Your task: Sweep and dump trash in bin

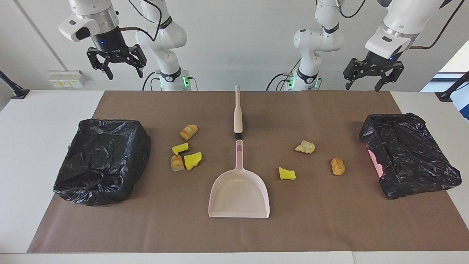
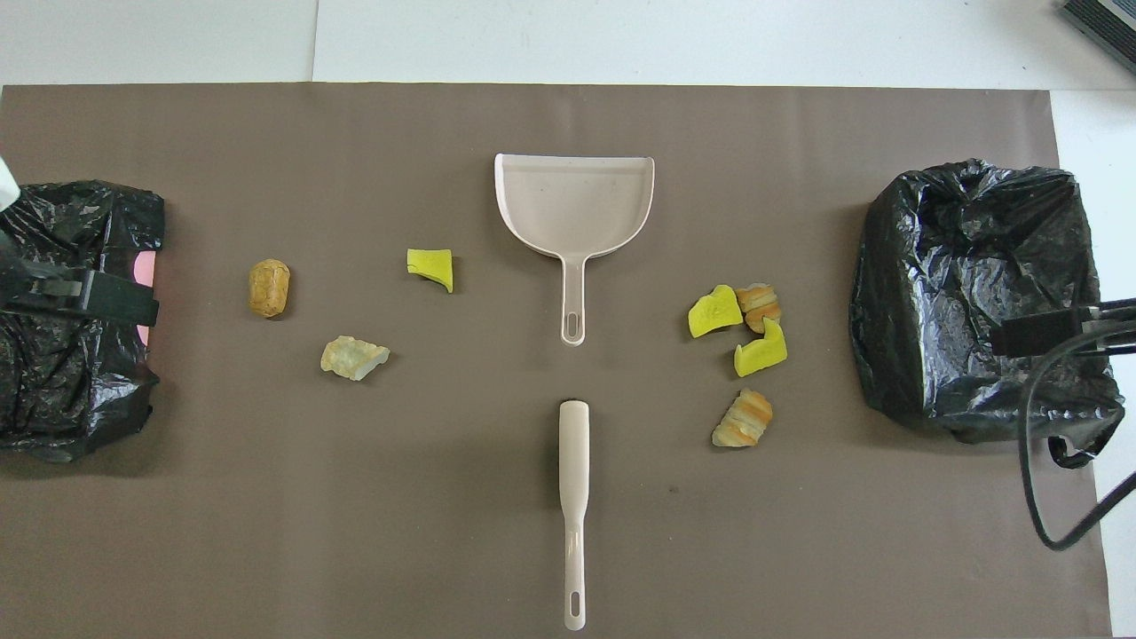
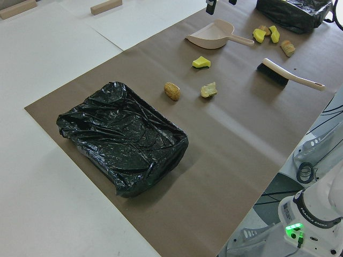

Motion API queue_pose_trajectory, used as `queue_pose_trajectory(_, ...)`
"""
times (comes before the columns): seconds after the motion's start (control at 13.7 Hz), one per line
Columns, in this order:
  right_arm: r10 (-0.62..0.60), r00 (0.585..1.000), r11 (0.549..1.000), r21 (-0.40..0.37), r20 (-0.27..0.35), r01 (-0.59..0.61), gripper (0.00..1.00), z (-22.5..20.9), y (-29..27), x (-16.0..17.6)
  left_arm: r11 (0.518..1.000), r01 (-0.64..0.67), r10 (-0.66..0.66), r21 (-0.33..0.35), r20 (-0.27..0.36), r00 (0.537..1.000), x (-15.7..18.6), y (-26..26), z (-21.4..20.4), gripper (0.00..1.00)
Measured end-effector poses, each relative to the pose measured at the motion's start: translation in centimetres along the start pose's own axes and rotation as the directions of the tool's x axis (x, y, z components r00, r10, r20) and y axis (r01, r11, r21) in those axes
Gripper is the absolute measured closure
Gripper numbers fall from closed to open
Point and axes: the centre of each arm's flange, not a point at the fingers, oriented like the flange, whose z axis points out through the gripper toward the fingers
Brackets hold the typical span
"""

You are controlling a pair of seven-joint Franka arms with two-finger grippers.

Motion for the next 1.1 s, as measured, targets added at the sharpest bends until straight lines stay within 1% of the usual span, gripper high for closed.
queue_pose_trajectory(0.29, 0.000, 1.000, 1.000, 0.000, 0.000, 0.000, 0.00, 0.0, 0.0, 0.0, 0.999, -0.038, 0.038, -0.004, 0.010, 0.999, -0.6, 2.1, 0.7, 0.00)
queue_pose_trajectory(0.44, 0.000, 1.000, 1.000, 0.000, 0.000, 0.000, 0.00, 0.0, 0.0, 0.0, 0.998, -0.064, 0.064, -0.004, 0.017, 0.998, -1.1, 3.7, 1.3, 0.00)
queue_pose_trajectory(0.58, 0.000, 1.000, 1.000, 0.000, 0.000, 0.000, 0.00, 0.0, 0.0, 0.0, 0.998, -0.070, 0.070, -0.004, 0.010, 0.998, -1.7, 6.0, 2.1, 0.00)
queue_pose_trajectory(0.88, 0.000, 1.000, 1.000, 0.000, 0.000, 0.000, 0.00, 0.0, 0.0, 0.0, 0.993, -0.115, 0.115, -0.003, 0.020, 0.993, -3.7, 13.4, 5.0, 0.00)
queue_pose_trajectory(1.1, 0.000, 1.000, 1.000, 0.000, 0.000, 0.000, 0.00, 0.0, 0.0, 0.0, 0.995, -0.102, 0.102, -0.002, 0.016, 0.995, -5.3, 19.4, 8.2, 0.00)
